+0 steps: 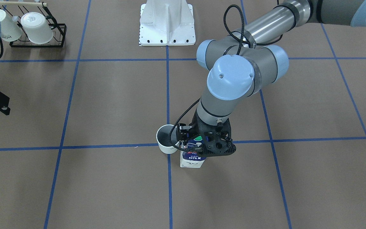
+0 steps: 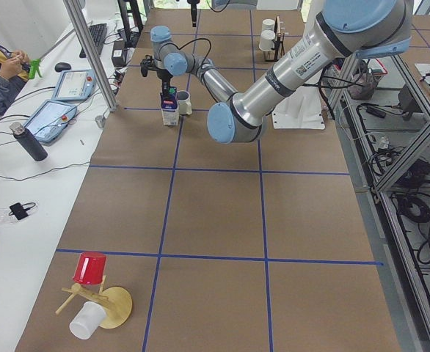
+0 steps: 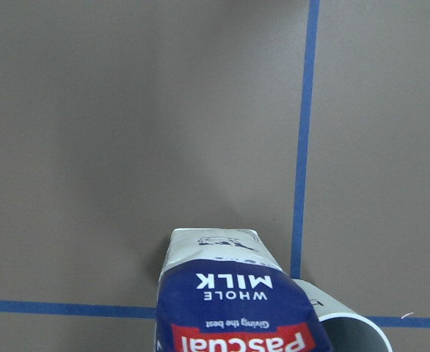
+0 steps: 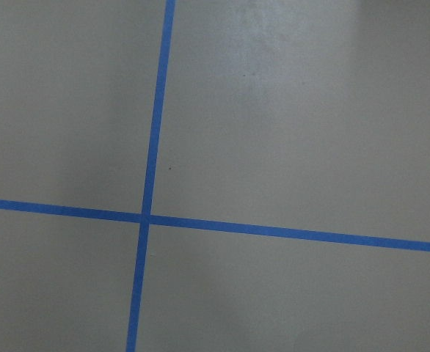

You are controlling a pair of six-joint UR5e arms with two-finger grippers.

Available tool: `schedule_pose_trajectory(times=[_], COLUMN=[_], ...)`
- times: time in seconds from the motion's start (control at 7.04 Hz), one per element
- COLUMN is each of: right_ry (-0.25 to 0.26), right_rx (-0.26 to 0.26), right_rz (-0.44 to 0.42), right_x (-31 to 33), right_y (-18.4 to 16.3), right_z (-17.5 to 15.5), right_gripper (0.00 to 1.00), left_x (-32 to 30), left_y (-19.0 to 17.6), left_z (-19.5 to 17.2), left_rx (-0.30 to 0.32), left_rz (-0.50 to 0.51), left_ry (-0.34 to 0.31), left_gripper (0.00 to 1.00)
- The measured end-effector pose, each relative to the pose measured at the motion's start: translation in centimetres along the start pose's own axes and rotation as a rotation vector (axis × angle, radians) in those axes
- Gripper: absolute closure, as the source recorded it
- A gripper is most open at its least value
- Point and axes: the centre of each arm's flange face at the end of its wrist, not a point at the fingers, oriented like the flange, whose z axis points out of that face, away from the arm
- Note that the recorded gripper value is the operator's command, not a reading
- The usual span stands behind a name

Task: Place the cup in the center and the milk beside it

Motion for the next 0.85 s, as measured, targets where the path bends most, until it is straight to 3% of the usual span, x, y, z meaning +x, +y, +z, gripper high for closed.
schedule_pose_trajectory(times=[0.43, 0.85], right_ry=[-0.002, 0.004], right_rx=[0.004, 0.030], right_rz=[0.000, 0.037], right_x=[0.0, 3.1], right_y=[-0.1, -0.1], right_z=[-0.2, -1.8], right_gripper=[0.00, 0.00], left_x=[-0.3, -11.8], left_y=[0.5, 4.5], left_z=[-3.2, -10.0], left_rx=[0.036, 0.082], left_rz=[-0.027, 0.021], left_ry=[0.027, 0.008], left_gripper=[0.02, 0.02])
